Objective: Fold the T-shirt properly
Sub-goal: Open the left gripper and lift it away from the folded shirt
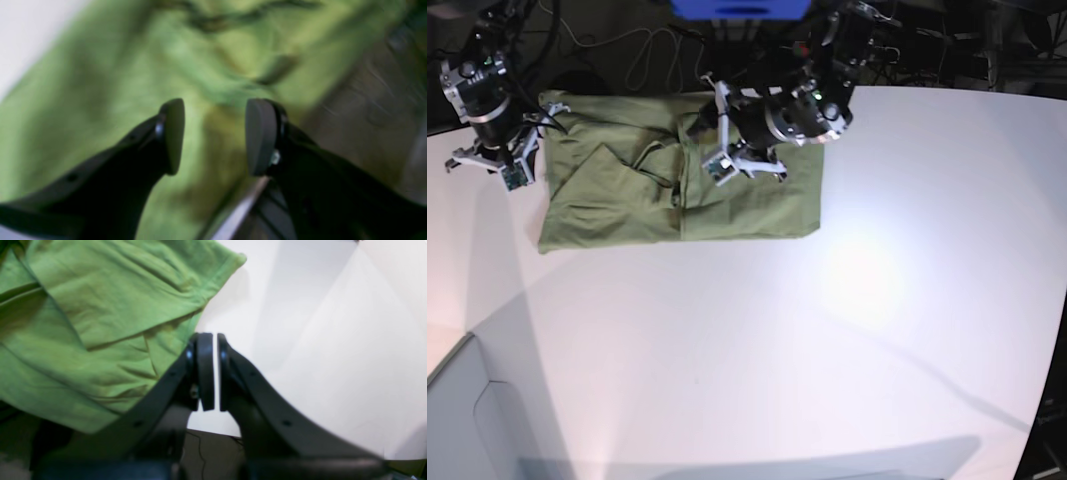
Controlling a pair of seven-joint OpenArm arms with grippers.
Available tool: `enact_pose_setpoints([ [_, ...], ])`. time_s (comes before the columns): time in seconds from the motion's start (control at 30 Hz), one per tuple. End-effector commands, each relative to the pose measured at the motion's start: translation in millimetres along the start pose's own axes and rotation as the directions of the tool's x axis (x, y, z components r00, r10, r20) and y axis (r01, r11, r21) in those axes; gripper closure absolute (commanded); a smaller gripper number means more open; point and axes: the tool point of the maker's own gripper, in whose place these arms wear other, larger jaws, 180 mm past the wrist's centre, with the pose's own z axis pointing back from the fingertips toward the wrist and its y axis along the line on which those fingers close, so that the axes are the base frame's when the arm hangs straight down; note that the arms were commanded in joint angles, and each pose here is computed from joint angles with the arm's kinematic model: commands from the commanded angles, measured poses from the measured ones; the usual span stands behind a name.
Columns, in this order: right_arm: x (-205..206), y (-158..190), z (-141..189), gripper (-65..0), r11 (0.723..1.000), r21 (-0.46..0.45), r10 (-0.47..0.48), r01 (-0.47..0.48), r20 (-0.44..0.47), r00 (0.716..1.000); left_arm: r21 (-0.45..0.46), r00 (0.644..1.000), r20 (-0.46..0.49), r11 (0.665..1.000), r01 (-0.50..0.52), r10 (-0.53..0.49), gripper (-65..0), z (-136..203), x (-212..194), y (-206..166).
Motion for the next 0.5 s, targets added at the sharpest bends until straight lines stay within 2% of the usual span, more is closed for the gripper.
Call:
enact_pose_setpoints([
  [0.0, 4.9, -4.0, 3.7, -0.8, 1.000, -0.004, 0.028, -0.028, 0.011, 1.000, -0.016, 0.999, 0.052, 1.000, 0.011, -0.010, -28.2, 0.3, 15.1, -5.3],
  [0.1, -2.5, -9.9, 1.3, -10.8, 0.999, -0.017, 0.028, -0.029, -0.053, 0.998, -0.015, 0.998, 0.065, 1.000, 0.012, -0.011, -28.2, 1.4, 19.6, -6.0],
  [0.2, -7.8, -21.1, -1.4, -27.8, 0.999, -0.047, 0.013, -0.018, -0.118, 0.993, 0.040, 0.993, 0.111, 0.999, 0.035, -0.040, -28.2, 18.3, 34.0, 6.4],
  [0.33, -4.2, -26.9, -3.2, -46.8, 0.995, -0.087, -0.063, 0.054, -0.113, 0.992, 0.213, 0.990, 0.139, 0.977, -0.004, -0.026, -28.2, 57.8, 33.2, 58.9],
  [0.4, -2.2, -25.9, -4.1, -52.6, 0.991, -0.096, -0.101, 0.091, -0.101, 0.990, 0.306, 0.991, 0.133, 0.951, -0.048, 0.007, -28.2, 77.6, 21.5, 91.1],
  [0.47, -4.2, -20.1, -4.9, -55.0, 0.987, -0.093, -0.137, 0.128, -0.100, 0.985, 0.384, 0.990, 0.131, 0.919, -0.094, 0.047, -28.2, 96.3, 8.4, 117.9],
])
